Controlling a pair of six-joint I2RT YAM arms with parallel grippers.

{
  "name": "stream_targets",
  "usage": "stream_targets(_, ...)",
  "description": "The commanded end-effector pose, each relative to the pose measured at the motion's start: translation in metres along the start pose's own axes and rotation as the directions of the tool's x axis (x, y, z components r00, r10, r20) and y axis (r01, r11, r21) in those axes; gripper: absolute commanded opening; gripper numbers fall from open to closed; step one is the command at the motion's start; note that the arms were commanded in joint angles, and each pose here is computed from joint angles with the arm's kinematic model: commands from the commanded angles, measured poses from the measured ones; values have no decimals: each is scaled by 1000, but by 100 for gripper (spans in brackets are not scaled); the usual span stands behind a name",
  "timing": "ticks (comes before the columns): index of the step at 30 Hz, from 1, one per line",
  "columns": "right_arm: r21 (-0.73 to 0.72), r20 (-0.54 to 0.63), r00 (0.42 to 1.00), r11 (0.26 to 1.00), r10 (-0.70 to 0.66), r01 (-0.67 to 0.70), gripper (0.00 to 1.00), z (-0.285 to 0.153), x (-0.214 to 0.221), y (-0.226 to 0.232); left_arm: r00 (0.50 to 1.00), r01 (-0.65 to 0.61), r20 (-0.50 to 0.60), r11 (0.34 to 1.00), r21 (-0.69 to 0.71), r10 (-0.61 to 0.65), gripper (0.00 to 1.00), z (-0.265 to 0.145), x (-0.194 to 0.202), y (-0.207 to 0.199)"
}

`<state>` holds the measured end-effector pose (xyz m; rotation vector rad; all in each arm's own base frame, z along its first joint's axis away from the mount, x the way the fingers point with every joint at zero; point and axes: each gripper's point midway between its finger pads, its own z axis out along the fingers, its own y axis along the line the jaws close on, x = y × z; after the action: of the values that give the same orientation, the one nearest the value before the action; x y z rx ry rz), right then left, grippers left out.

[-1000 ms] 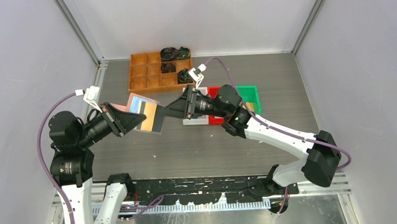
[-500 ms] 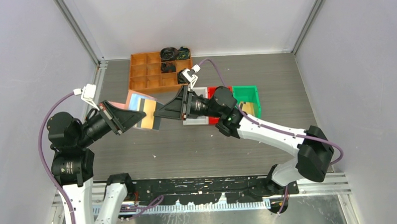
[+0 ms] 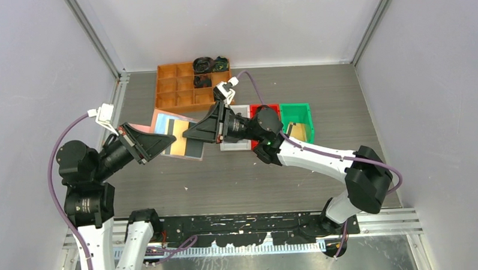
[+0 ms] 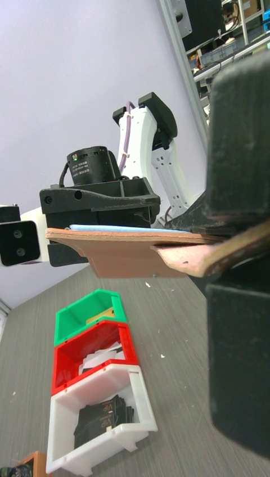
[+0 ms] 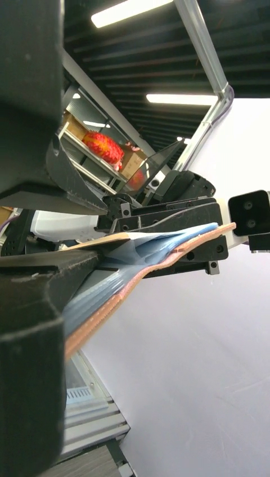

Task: Take the credit cards out of the card holder
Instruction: Remove the credit card from the card holder.

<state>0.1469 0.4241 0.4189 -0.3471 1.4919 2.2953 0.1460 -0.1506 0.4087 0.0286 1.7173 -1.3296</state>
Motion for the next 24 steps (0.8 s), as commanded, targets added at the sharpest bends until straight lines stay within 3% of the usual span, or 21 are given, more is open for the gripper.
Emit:
stream_targets(1,-184,24,999,982,-38,42,33,3,-6,52,999,-36,9,999,-20,36,0,-3,-1,-2)
stream_targets(8,-183,44,998,982,-43,50,18,1,-8,50,1000,-21,16,1000,-7,21,0,-2,-5,-8)
stream_targets(15,-196,124,988,973,-95,119,14,-14,-7,41,1000,-19,5,999,43,19,0,-1,-7,-17)
stream_targets(21,-181,186,979,976,-88,122,1,-24,-11,33,1000,-4,10,998,57,4,1,-1,-9,-22)
stream_targets(24,-180,197,977,976,-86,122,1,-23,-14,34,1000,8,8,998,56,-9,1,-1,-6,-20)
